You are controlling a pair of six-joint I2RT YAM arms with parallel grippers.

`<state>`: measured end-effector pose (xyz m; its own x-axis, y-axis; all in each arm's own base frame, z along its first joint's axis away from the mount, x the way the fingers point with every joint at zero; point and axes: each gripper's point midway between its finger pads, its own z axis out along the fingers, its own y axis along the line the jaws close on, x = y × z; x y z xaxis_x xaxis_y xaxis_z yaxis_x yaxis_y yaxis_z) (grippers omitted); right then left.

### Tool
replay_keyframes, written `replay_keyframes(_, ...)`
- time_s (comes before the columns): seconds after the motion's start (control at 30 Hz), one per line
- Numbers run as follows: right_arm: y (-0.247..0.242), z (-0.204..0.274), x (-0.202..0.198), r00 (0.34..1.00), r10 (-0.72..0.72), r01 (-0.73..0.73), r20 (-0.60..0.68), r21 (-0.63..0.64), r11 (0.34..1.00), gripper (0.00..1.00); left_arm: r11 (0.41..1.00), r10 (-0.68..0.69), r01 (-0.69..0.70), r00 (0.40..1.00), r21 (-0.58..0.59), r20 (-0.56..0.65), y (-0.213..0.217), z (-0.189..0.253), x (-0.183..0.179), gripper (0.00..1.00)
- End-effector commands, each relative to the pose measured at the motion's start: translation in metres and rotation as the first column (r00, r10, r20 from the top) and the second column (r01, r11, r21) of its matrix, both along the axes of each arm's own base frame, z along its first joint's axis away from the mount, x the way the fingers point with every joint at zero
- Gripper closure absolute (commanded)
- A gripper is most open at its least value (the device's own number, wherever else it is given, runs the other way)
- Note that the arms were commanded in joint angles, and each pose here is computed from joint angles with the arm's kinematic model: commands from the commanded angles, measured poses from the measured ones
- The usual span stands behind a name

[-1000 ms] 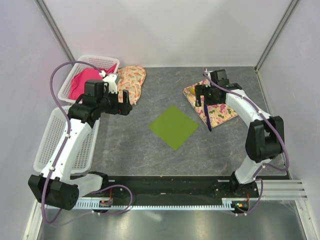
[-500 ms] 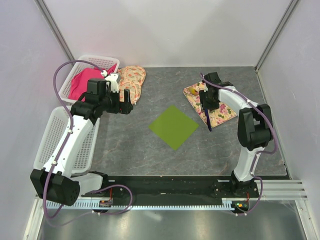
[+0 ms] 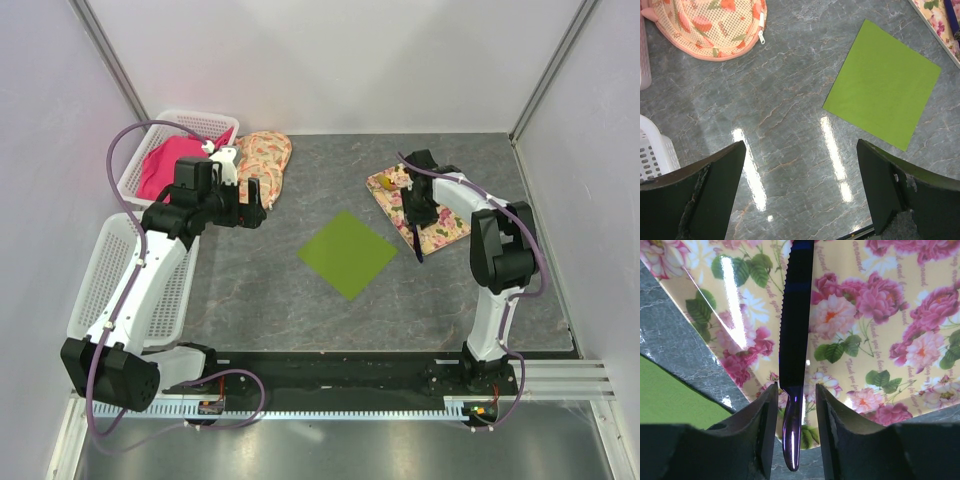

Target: Place the utensils on the paper napkin and roll it up

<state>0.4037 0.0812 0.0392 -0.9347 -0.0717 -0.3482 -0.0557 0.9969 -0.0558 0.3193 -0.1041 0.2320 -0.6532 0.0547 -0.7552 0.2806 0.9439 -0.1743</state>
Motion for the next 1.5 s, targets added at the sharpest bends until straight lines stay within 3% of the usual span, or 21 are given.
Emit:
replay_keyframes(0.0, 0.0, 0.004, 0.01, 1.0, -0.024, 0.024, 0.019, -0.008, 1.0, 0.57, 0.999, 0.022, -0.021, 0.999, -0.027, 0.027, 0.0, 0.006, 0.007, 0.0)
replay_keyframes(0.3, 0.001, -0.003, 0.008, 1.0, -0.025, 0.025, -0.004, -0.001, 1.0, 0.65, 0.999, 0.013, -0.013, 1.0, -0.03, 0.013, -0.002, 0.002, 0.008, 0.0)
replay_keyframes(0.37, 0.0, -0.003, 0.008, 1.0, -0.028, 0.028, -0.004, -0.001, 1.0, 0.72, 0.999, 0.012, -0.012, 1.0, -0.033, 0.009, -0.003, 0.001, 0.009, 0.0)
replay_keyframes(0.5, -0.001, -0.004, 0.006, 0.999, -0.037, 0.037, -0.011, 0.004, 0.999, 0.75, 0.999, 0.007, -0.007, 1.0, -0.035, 0.004, -0.004, 0.0, 0.008, 0.0)
replay_keyframes(0.57, -0.003, -0.005, 0.005, 0.999, -0.044, 0.044, -0.018, 0.006, 0.999, 0.73, 0.999, 0.006, -0.006, 1.0, -0.035, -0.001, -0.005, -0.002, 0.009, 0.0)
replay_keyframes(0.6, -0.003, -0.007, 0.004, 0.999, -0.045, 0.045, -0.022, 0.011, 0.999, 0.64, 0.999, 0.008, -0.008, 1.0, -0.035, -0.001, -0.004, -0.002, 0.009, 0.0)
replay_keyframes(0.63, -0.004, -0.007, 0.004, 0.998, -0.048, 0.048, -0.027, 0.019, 0.999, 0.63, 0.999, 0.006, -0.006, 1.0, -0.037, -0.005, -0.005, -0.003, 0.009, 0.0)
replay_keyframes(0.93, 0.0, -0.008, 0.001, 0.998, -0.048, 0.05, -0.04, 0.051, 0.997, 0.61, 0.999, 0.004, -0.004, 1.0, -0.043, -0.002, -0.006, -0.001, 0.01, 0.0)
replay_keyframes(1.07, 0.003, -0.008, 0.001, 0.998, -0.048, 0.052, -0.045, 0.071, 0.996, 0.7, 0.999, 0.004, -0.004, 1.0, -0.041, 0.0, -0.006, -0.001, 0.01, 0.0)
replay_keyframes(1.2, 0.004, -0.002, 0.002, 0.998, -0.049, 0.051, -0.032, 0.078, 0.996, 0.88, 0.999, 0.005, -0.005, 1.0, -0.037, 0.002, -0.005, -0.001, 0.01, 0.0)
replay_keyframes(1.3, 0.005, 0.006, 0.004, 0.998, -0.053, 0.054, -0.015, 0.087, 0.995, 0.97, 0.999, 0.004, -0.003, 1.0, -0.038, 0.003, -0.005, -0.001, 0.01, 0.0)
replay_keyframes(1.47, 0.009, 0.031, 0.013, 0.997, -0.063, 0.057, 0.046, 0.115, 0.992, 1.0, 1.0, -0.003, 0.003, 1.0, -0.029, 0.009, -0.005, 0.0, 0.01, 0.0)
